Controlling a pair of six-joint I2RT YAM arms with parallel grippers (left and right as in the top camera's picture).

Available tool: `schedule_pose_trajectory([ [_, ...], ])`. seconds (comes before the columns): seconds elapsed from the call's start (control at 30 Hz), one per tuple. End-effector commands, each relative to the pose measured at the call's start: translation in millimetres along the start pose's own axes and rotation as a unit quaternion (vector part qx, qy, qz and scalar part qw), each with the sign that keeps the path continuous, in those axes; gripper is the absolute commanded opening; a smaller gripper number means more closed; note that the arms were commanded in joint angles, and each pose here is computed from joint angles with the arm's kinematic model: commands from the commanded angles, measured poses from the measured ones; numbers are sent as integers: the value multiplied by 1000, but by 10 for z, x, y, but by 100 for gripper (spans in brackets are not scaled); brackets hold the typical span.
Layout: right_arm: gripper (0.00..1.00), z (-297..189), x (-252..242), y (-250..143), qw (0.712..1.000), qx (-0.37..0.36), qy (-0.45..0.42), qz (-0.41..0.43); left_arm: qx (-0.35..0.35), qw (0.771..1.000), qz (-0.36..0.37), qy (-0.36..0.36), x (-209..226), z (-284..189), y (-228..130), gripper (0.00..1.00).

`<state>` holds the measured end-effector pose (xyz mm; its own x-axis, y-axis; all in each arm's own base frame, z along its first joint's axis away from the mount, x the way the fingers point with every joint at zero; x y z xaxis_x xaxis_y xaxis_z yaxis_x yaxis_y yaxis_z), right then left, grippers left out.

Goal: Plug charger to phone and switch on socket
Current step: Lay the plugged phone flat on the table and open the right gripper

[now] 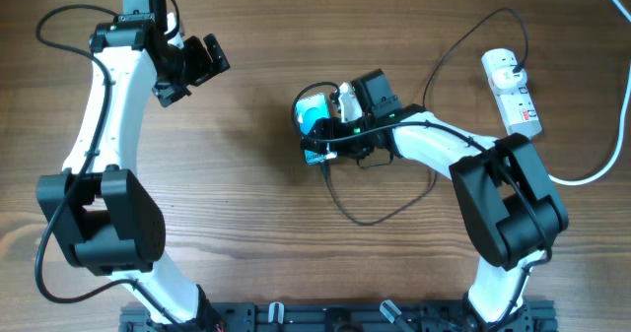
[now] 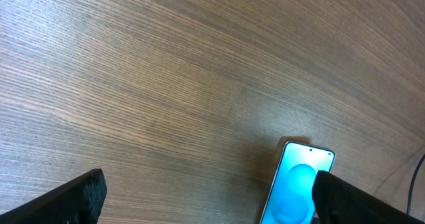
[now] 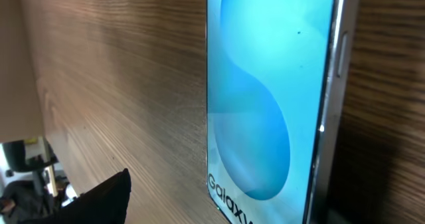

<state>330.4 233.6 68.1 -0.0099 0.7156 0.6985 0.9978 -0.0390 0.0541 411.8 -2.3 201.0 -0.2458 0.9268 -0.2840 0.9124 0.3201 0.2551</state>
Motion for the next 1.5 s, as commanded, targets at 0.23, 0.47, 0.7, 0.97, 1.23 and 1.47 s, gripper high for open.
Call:
schedule_pose_trajectory([
  [0.23,87,82,-205,17,998,-22,-49,32,-1,1000,10,4,-10,5,2,100],
  [0.47,86,79,-225,15,997,-25,-57,48,-1,1000,10,4,-10,5,2,100],
  [0.7,87,128,-152,-53,998,-9,-46,42,-1,1000,10,4,-10,5,2,100],
  [0.97,100,167,-157,-56,996,-28,-75,34,-1,1000,10,4,-10,5,2,100],
  [1.23,99,-89,73,-51,996,-44,-66,-28,-1,1000,10,4,-10,5,2,100],
  [1.47,94,-331,160,113,991,-86,-101,-35,-1,1000,10,4,-10,5,2,100],
])
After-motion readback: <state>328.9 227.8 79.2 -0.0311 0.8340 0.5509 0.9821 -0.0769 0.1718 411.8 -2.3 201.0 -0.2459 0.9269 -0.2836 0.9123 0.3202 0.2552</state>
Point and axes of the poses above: each gripper's point midway between its finger pads, its own z axis out along the fingers, its own x axis along the line the jaws close on, y = z × x, the point moved 7 cm from there along -z, back along the fingers, and after that the axes turned 8 degrees about z, right-handed, at the moved point
